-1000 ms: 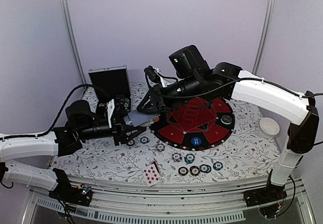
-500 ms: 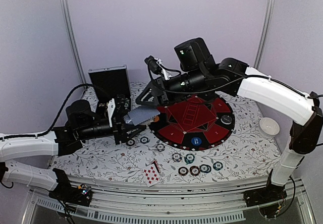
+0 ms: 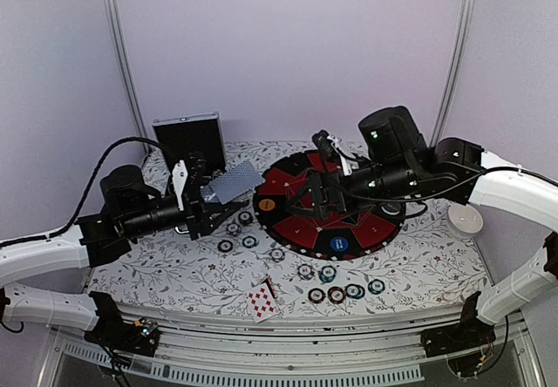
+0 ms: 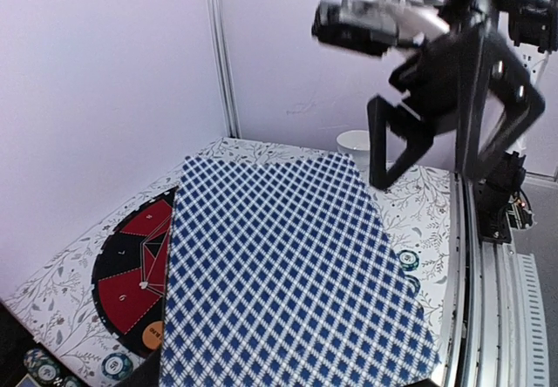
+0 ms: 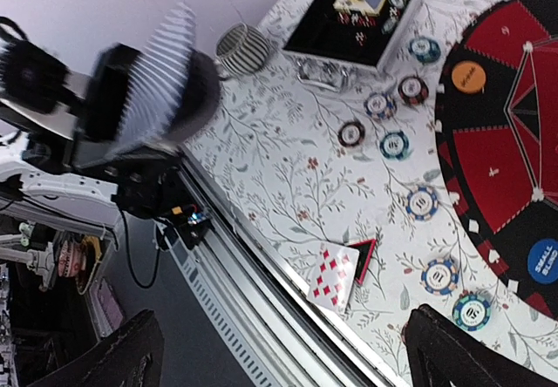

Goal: Distribute texas hold em gaming equipment
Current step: Pick up the poker card from the center of the board.

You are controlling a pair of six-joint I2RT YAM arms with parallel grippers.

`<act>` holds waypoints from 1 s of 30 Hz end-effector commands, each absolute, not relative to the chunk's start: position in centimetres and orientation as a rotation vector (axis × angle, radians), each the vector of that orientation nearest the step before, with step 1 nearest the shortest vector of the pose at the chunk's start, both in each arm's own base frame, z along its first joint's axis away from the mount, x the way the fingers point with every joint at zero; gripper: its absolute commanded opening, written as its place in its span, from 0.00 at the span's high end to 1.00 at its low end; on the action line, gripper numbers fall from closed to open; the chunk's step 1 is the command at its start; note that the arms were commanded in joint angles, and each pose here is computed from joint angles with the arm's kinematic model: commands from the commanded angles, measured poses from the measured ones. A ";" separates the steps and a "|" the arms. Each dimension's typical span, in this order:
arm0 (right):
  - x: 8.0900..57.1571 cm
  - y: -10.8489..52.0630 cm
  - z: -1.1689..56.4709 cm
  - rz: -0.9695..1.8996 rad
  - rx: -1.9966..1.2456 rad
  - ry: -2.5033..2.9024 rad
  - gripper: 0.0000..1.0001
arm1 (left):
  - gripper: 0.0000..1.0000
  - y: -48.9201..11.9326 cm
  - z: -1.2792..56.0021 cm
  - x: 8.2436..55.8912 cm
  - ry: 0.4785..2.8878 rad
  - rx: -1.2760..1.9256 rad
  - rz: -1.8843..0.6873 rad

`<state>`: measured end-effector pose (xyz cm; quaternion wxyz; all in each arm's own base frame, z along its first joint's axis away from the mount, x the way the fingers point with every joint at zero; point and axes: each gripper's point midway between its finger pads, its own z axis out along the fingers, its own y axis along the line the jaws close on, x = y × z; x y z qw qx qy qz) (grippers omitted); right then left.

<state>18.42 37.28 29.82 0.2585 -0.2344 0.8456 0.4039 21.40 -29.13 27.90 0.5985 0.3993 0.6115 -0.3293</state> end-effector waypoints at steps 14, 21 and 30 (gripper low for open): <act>14.1 43.7 8.2 0.645 -0.694 2.854 0.39 | 0.48 -26.6 28.5 21.3 1.407 0.900 -0.679; 11.9 46.0 4.5 0.334 -0.790 2.886 0.21 | 0.48 -26.3 29.0 21.0 1.386 0.895 -0.675; 11.8 43.5 2.9 0.087 -0.713 2.924 0.24 | 0.48 -26.3 29.4 20.6 1.360 0.907 -0.686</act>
